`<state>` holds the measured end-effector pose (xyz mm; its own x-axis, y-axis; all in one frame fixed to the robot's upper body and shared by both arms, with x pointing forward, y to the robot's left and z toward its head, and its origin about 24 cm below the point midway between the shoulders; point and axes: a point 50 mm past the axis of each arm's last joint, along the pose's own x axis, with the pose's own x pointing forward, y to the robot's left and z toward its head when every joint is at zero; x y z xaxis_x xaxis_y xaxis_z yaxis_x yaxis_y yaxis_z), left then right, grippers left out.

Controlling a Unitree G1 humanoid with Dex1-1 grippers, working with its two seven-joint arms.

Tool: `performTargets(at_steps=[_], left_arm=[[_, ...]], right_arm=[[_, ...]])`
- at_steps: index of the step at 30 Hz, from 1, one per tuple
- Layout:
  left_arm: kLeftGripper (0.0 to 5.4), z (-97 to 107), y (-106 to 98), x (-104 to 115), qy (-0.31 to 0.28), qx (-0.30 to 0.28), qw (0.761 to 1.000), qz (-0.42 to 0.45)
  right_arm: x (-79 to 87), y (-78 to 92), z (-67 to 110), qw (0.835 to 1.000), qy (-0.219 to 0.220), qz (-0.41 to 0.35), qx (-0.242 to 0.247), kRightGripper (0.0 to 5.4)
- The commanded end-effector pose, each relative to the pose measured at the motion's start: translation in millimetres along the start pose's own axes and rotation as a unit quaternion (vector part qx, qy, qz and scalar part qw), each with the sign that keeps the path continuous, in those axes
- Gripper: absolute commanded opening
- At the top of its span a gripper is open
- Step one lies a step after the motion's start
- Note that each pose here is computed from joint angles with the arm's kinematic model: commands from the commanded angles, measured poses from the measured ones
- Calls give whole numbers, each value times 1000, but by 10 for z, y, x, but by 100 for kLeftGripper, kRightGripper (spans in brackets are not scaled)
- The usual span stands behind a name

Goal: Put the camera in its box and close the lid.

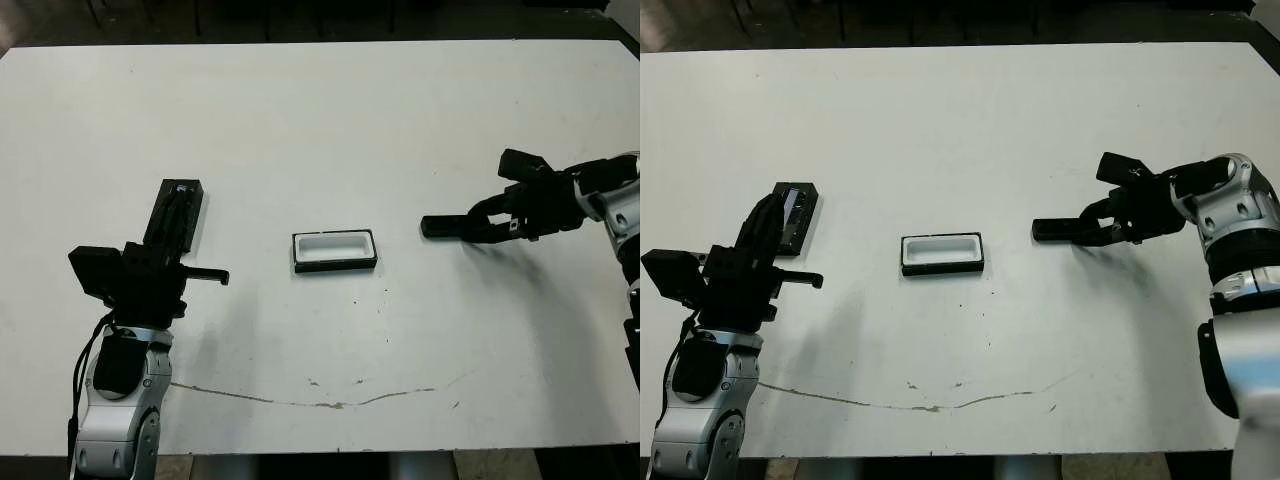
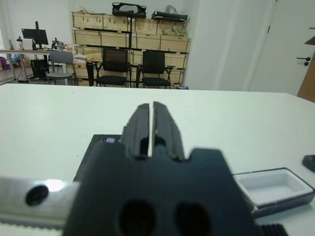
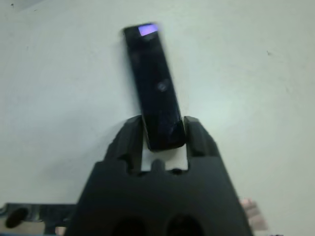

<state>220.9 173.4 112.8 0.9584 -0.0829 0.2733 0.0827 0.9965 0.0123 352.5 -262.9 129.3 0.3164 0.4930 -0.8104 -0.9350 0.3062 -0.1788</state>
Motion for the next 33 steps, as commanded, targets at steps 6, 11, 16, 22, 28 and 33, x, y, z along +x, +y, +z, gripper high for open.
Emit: performTargets(at_steps=[6, 11, 16, 22, 28, 33], left_arm=[[0, -45, 23, -40, 20, 5, 1000, 4], [0, -47, 16, -41, 21, 3, 1000, 6], [0, -55, 11, -43, 20, 2, 1000, 3], [0, -60, 9, -57, 23, 5, 1000, 3], [0, -64, -9, -61, 24, 4, 1000, -2], [0, -67, -29, -72, 27, -2, 1000, -2]], right_arm=[[243, 274, -293, 990, 84, 110, 13, 57], [216, 315, -313, 987, 97, 126, -3, 55], [64, 282, -273, 996, -22, 81, 43, 55], [-182, 237, 22, 986, -160, 30, 48, 52], [-354, 226, 555, 979, -199, 33, 5, 52], [-392, 219, 940, 976, -211, 49, -23, 52]])
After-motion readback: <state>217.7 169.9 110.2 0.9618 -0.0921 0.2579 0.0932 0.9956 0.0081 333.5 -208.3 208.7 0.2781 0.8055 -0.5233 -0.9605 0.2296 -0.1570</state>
